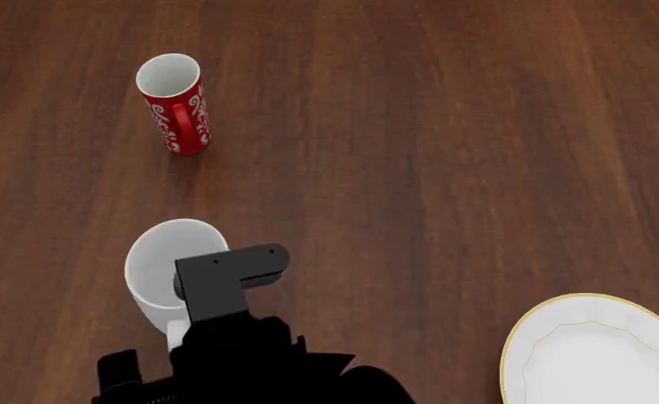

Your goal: Put the white mug on the plate.

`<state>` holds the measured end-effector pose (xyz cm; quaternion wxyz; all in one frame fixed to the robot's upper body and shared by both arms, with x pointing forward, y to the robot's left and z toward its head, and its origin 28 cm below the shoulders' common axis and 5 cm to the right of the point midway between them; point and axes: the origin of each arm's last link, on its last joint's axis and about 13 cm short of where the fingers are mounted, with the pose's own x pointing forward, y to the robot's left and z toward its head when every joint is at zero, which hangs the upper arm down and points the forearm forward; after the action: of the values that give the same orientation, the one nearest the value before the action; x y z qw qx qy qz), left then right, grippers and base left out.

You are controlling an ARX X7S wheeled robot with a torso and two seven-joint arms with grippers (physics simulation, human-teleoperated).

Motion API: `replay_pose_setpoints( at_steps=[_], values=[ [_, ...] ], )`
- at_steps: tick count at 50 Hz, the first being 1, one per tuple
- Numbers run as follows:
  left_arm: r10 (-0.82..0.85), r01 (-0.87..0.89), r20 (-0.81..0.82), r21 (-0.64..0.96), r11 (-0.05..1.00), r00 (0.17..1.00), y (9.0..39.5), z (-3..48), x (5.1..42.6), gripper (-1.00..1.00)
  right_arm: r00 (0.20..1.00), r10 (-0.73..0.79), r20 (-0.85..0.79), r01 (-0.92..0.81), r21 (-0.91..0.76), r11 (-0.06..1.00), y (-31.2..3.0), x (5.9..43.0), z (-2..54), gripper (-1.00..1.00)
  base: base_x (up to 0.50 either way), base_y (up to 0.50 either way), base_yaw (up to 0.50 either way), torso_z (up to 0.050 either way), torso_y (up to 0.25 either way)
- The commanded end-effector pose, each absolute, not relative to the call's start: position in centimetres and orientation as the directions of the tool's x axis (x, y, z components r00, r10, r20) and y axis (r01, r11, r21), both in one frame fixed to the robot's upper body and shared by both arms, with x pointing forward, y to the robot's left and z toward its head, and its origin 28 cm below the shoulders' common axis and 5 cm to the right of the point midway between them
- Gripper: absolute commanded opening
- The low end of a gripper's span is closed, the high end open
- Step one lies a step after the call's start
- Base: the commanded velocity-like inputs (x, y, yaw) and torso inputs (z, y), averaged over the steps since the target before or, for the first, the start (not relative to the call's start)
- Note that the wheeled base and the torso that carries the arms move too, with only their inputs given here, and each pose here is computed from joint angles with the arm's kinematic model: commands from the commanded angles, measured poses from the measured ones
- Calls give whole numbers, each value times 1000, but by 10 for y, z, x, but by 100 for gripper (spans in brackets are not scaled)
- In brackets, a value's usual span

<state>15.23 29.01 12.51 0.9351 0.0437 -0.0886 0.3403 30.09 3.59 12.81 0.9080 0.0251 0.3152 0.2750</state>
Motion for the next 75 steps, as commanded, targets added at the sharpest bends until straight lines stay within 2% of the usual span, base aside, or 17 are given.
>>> replay_pose_setpoints(
  at_steps=[1, 4, 5, 30, 59, 61, 70, 72, 73, 75],
  values=[
    [630, -645, 195, 19, 764, 752, 290, 124, 151, 100, 643, 513, -568, -474, 230, 850, 36, 306, 127, 100, 0, 0, 0, 0, 0],
    [631, -646, 194, 19, 763, 751, 291, 124, 151, 100, 638, 513, -574, -469, 239, 850, 36, 307, 125, 100, 0, 0, 0, 0, 0],
    [631, -646, 194, 18, 763, 751, 291, 124, 151, 100, 641, 510, -574, -466, 236, 853, 35, 307, 124, -100, 0, 0, 0, 0, 0],
    [625, -639, 187, 23, 769, 758, 290, 122, 156, 100, 687, 479, -546, -465, 176, 867, 29, 281, 129, -100, 0, 0, 0, 0, 0],
    [621, -636, 186, 27, 771, 761, 289, 123, 157, 100, 751, 562, -345, -579, 63, 813, 4, 254, 170, -100, 0, 0, 0, 0, 0],
    [620, -635, 187, 28, 772, 762, 289, 123, 157, 100, 738, 567, -365, -573, 103, 813, 2, 251, 173, -100, 0, 0, 0, 0, 0],
    [615, -630, 188, 27, 776, 766, 289, 124, 159, 100, 743, 562, -363, -584, 61, 810, -7, 240, 181, -100, 0, 0, 0, 0, 0],
    [614, -630, 188, 29, 776, 766, 289, 124, 159, 100, 752, 559, -349, -522, 202, 829, -8, 238, 184, -100, 0, 0, 0, 0, 0],
    [615, -630, 187, 28, 776, 766, 288, 124, 159, 100, 755, 554, -350, -540, 148, 829, -9, 237, 185, -100, 0, 0, 0, 0, 0],
    [615, -630, 187, 29, 776, 766, 288, 124, 158, 100, 762, 544, -352, -531, 142, 836, -12, 235, 187, -100, 0, 0, 0, 0, 0]
  ],
)
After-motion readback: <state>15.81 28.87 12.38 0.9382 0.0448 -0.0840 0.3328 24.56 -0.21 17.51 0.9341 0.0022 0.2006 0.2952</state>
